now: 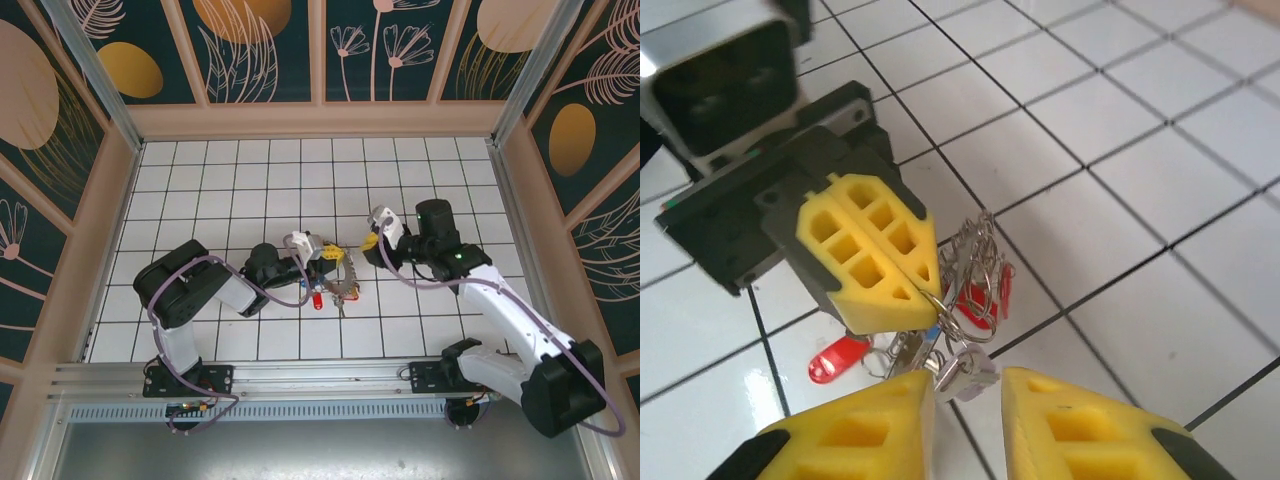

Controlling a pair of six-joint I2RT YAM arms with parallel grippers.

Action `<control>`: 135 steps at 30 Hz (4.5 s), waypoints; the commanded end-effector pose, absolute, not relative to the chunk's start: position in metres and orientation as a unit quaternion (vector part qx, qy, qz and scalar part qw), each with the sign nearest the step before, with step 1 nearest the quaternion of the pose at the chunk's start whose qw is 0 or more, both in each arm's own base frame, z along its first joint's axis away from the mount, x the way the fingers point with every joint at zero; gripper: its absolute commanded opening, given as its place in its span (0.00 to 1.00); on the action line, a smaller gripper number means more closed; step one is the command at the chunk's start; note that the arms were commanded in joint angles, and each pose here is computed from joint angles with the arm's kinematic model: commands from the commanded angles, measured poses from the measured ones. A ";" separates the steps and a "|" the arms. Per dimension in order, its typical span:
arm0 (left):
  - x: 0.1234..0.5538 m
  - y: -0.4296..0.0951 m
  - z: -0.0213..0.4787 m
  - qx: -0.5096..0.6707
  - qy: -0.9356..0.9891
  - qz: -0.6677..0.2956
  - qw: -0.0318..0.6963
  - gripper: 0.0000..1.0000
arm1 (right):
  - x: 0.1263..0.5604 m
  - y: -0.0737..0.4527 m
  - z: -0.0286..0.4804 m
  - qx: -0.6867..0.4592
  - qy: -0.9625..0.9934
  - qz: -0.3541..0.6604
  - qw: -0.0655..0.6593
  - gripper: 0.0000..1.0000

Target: Put the keys on the keyring

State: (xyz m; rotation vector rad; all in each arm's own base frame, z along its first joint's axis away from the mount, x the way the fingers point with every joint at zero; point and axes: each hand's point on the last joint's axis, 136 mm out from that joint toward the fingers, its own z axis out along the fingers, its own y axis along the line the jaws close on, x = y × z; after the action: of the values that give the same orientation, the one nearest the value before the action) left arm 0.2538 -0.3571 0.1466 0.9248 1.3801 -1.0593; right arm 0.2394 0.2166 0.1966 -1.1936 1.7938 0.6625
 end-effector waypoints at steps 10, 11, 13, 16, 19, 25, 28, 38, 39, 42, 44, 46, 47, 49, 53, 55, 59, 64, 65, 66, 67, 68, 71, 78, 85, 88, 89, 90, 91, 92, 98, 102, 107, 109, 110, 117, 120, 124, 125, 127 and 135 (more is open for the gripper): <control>0.227 -0.362 0.187 0.434 0.501 -0.479 0.575 0.00 | 0.223 0.233 0.192 -0.655 0.574 0.237 0.430 0.24; 0.227 -0.362 0.188 0.435 0.498 -0.480 0.576 0.00 | 0.224 0.234 0.192 -0.654 0.575 0.238 0.430 0.23; 0.226 -0.362 0.187 0.436 0.498 -0.481 0.575 0.00 | 0.224 0.237 0.191 -0.656 0.573 0.244 0.426 0.23; 0.226 -0.362 0.186 0.438 0.498 -0.480 0.574 0.00 | 0.220 0.240 0.187 -0.661 0.573 0.256 0.412 0.24; 0.227 -0.363 0.186 0.438 0.498 -0.480 0.574 0.00 | 0.219 0.243 0.182 -0.661 0.575 0.260 0.406 0.24; 0.227 -0.364 0.183 0.435 0.498 -0.486 0.572 0.00 | 0.224 0.243 0.174 -0.659 0.586 0.250 0.400 0.24; 0.227 -0.364 0.184 0.434 0.497 -0.487 0.572 0.00 | 0.224 0.243 0.170 -0.660 0.590 0.251 0.392 0.22; 0.226 -0.363 0.183 0.432 0.494 -0.491 0.573 0.00 | 0.223 0.250 0.168 -0.660 0.584 0.268 0.389 0.00; 0.227 -0.363 0.183 0.430 0.496 -0.490 0.573 0.00 | 0.223 0.250 0.168 -0.660 0.583 0.269 0.389 0.00; 0.229 -0.364 0.177 0.433 0.509 -0.482 0.566 0.02 | 0.223 0.249 0.169 -0.662 0.582 0.265 0.389 0.00; 0.232 -0.366 0.169 0.446 0.527 -0.465 0.553 0.11 | 0.224 0.249 0.173 -0.663 0.584 0.263 0.389 0.00; 0.234 -0.368 0.160 0.470 0.543 -0.443 0.536 0.18 | 0.224 0.248 0.175 -0.663 0.588 0.258 0.385 0.00; 0.234 -0.368 0.156 0.480 0.548 -0.434 0.530 0.18 | 0.225 0.247 0.176 -0.663 0.590 0.253 0.384 0.00; 0.234 -0.368 0.157 0.501 0.552 -0.415 0.522 0.19 | 0.225 0.245 0.177 -0.665 0.597 0.241 0.378 0.00; 0.236 -0.370 0.152 0.536 0.565 -0.387 0.494 0.21 | 0.226 0.245 0.182 -0.668 0.600 0.227 0.378 0.00; 0.238 -0.372 0.153 0.542 0.568 -0.380 0.489 0.20 | 0.226 0.247 0.185 -0.668 0.599 0.223 0.382 0.00; 0.240 -0.374 0.157 0.547 0.568 -0.378 0.486 0.14 | 0.231 0.247 0.185 -0.665 0.608 0.210 0.380 0.00; 0.241 -0.370 0.162 0.540 0.571 -0.369 0.497 0.00 | 0.230 0.249 0.189 -0.657 0.608 0.222 0.387 0.00; 0.239 -0.369 0.165 0.540 0.566 -0.370 0.502 0.00 | 0.228 0.249 0.191 -0.655 0.605 0.232 0.389 0.00; 0.238 -0.367 0.169 0.535 0.561 -0.374 0.509 0.00 | 0.227 0.248 0.192 -0.652 0.604 0.239 0.391 0.00; 0.236 -0.366 0.173 0.529 0.556 -0.381 0.516 0.00 | 0.226 0.246 0.192 -0.649 0.604 0.246 0.393 0.06; 0.233 -0.364 0.179 0.522 0.547 -0.390 0.525 0.00 | 0.224 0.244 0.194 -0.647 0.601 0.253 0.397 0.13; 0.225 -0.363 0.191 0.512 0.526 -0.418 0.535 0.00 | 0.218 0.239 0.198 -0.641 0.592 0.267 0.410 0.19; 0.220 -0.364 0.203 0.482 0.500 -0.469 0.546 0.00 | 0.203 0.232 0.204 -0.648 0.569 0.270 0.428 0.23; 0.217 -0.365 0.207 0.475 0.484 -0.486 0.551 0.00 | 0.202 0.232 0.200 -0.638 0.579 0.278 0.424 0.25; 0.217 -0.366 0.207 0.476 0.481 -0.487 0.552 0.00 | 0.210 0.233 0.195 -0.627 0.597 0.276 0.418 0.13; 0.216 -0.366 0.208 0.477 0.478 -0.488 0.553 0.00 | 0.213 0.233 0.194 -0.622 0.604 0.273 0.416 0.12; 0.216 -0.366 0.209 0.477 0.476 -0.489 0.553 0.00 | 0.216 0.233 0.191 -0.618 0.611 0.272 0.414 0.12; 0.216 -0.366 0.209 0.477 0.475 -0.490 0.555 0.00 | 0.218 0.233 0.188 -0.614 0.617 0.273 0.409 0.12; 0.216 -0.366 0.210 0.475 0.474 -0.491 0.555 0.00 | 0.219 0.234 0.186 -0.609 0.624 0.277 0.404 0.12; 0.218 -0.365 0.214 0.463 0.467 -0.495 0.568 0.00 | 0.222 0.232 0.170 -0.591 0.654 0.285 0.377 0.08; 0.218 -0.364 0.218 0.458 0.460 -0.498 0.575 0.00 | 0.217 0.230 0.165 -0.591 0.659 0.292 0.362 0.11; 0.218 -0.365 0.210 0.457 0.465 -0.503 0.568 0.00 | 0.208 0.234 0.179 -0.606 0.625 0.309 0.383 0.22; 0.218 -0.366 0.208 0.458 0.465 -0.504 0.566 0.00 | 0.208 0.236 0.183 -0.609 0.615 0.311 0.392 0.22; 0.217 -0.366 0.207 0.458 0.464 -0.505 0.565 0.00 | 0.209 0.237 0.185 -0.610 0.612 0.312 0.396 0.22; 0.214 -0.366 0.205 0.463 0.459 -0.509 0.562 0.00 | 0.214 0.241 0.185 -0.619 0.603 0.313 0.395 0.15; 0.214 -0.367 0.205 0.465 0.457 -0.511 0.560 0.00 | 0.215 0.242 0.184 -0.624 0.600 0.306 0.397 0.15; 0.215 -0.367 0.203 0.464 0.459 -0.509 0.561 0.00 | 0.217 0.244 0.187 -0.627 0.594 0.302 0.405 0.09; 0.215 -0.367 0.202 0.464 0.459 -0.510 0.561 0.00 | 0.217 0.244 0.189 -0.628 0.591 0.302 0.407 0.09; 0.215 -0.368 0.201 0.464 0.461 -0.510 0.559 0.00 | 0.216 0.244 0.190 -0.629 0.588 0.301 0.409 0.09; 0.216 -0.368 0.198 0.464 0.464 -0.510 0.557 0.00 | 0.211 0.248 0.194 -0.632 0.574 0.325 0.408 0.15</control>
State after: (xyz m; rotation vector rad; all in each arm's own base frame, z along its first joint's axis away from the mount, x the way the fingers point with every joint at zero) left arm 0.2212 -0.3675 0.1834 1.0943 1.1784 -1.1875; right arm 0.2132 0.2376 0.1761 -1.5714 1.5709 0.7752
